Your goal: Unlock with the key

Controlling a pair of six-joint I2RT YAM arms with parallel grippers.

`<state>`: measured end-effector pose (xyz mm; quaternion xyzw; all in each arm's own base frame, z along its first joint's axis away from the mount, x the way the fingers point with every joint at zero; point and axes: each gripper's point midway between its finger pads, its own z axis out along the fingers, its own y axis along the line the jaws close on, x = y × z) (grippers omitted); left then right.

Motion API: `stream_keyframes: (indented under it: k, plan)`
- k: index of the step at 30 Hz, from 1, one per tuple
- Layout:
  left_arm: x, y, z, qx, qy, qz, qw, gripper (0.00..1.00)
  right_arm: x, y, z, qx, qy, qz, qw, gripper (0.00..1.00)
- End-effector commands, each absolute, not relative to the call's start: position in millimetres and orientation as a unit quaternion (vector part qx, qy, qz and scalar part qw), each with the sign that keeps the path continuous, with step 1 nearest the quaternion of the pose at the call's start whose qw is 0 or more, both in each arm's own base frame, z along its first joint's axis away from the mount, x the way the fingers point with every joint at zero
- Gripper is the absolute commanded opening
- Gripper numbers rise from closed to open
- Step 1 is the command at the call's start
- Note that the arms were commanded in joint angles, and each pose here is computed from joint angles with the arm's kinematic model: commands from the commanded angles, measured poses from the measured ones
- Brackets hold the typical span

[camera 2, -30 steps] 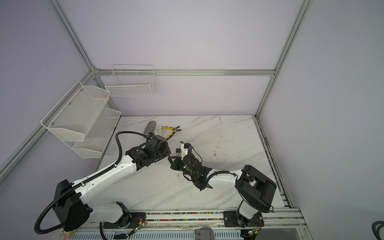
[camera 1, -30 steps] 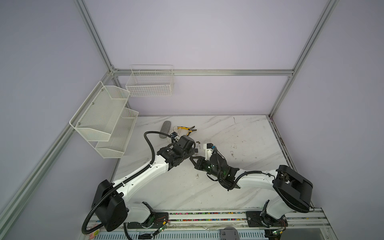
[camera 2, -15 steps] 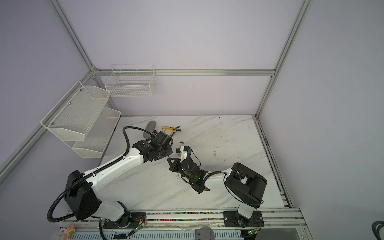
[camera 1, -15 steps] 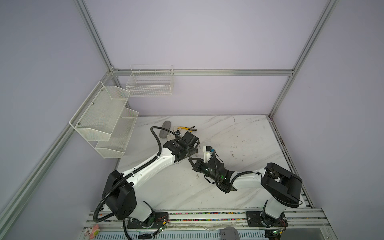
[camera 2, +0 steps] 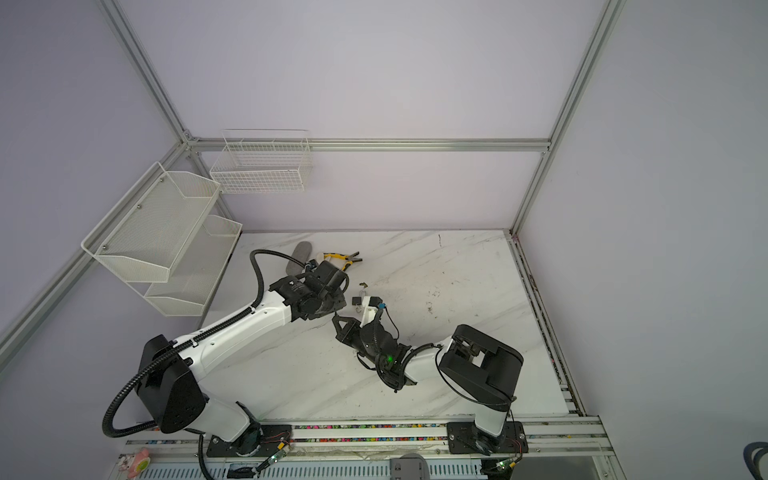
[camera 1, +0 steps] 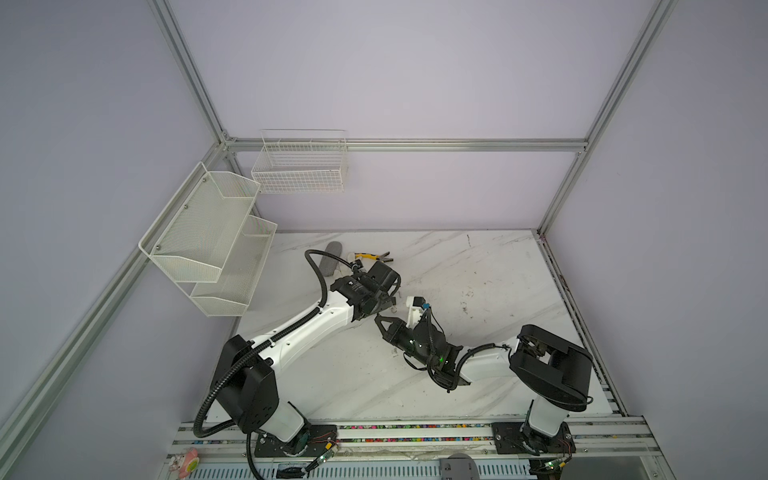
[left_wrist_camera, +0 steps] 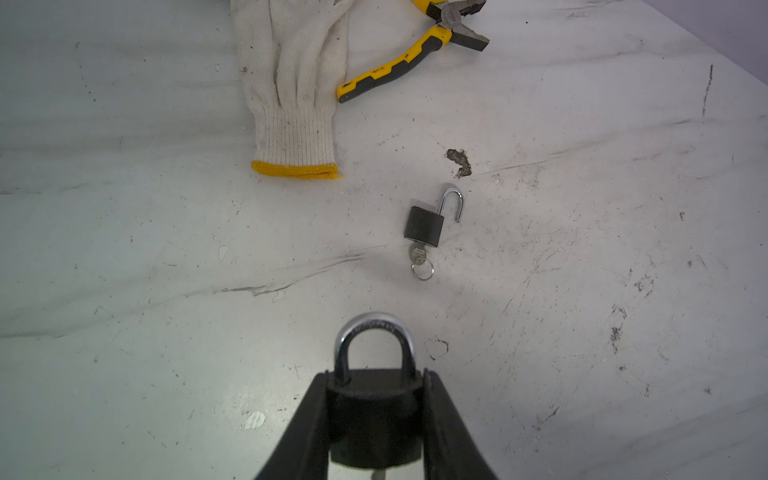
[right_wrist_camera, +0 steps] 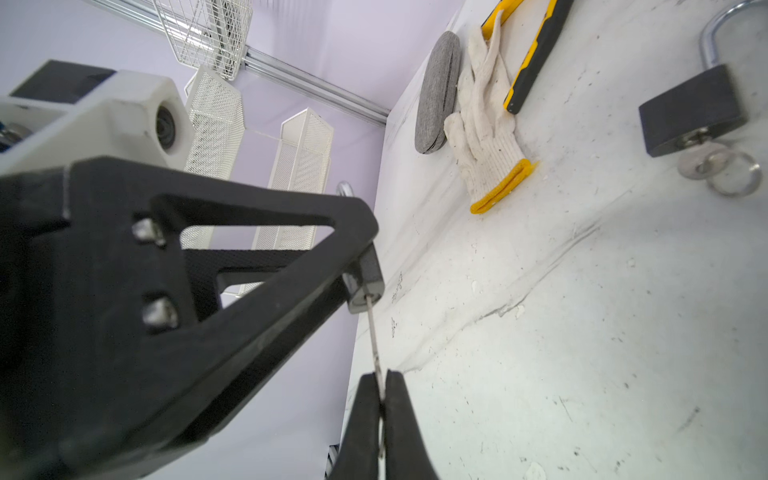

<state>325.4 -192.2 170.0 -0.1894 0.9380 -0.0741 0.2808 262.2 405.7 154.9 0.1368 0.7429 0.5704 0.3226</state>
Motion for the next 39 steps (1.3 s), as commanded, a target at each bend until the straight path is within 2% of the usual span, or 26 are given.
stream_keyframes:
  k: [1,14,22,39]
  plan:
    - [326,-211,198,-0.181,0.932,-0.116,0.292,0.0,266,409,188,0.158,0.703,0.616,0.318,0.0]
    - [315,-210,192,-0.159,0.94,-0.113,0.28,0.0,276,417,221,0.09,0.7,0.617,0.348,0.0]
    - [324,-199,204,-0.195,0.923,-0.112,0.314,0.0,275,409,201,0.13,0.714,0.604,0.328,0.0]
    - [335,-184,221,-0.223,0.905,-0.101,0.348,0.0,255,412,183,0.116,0.737,0.589,0.31,0.0]
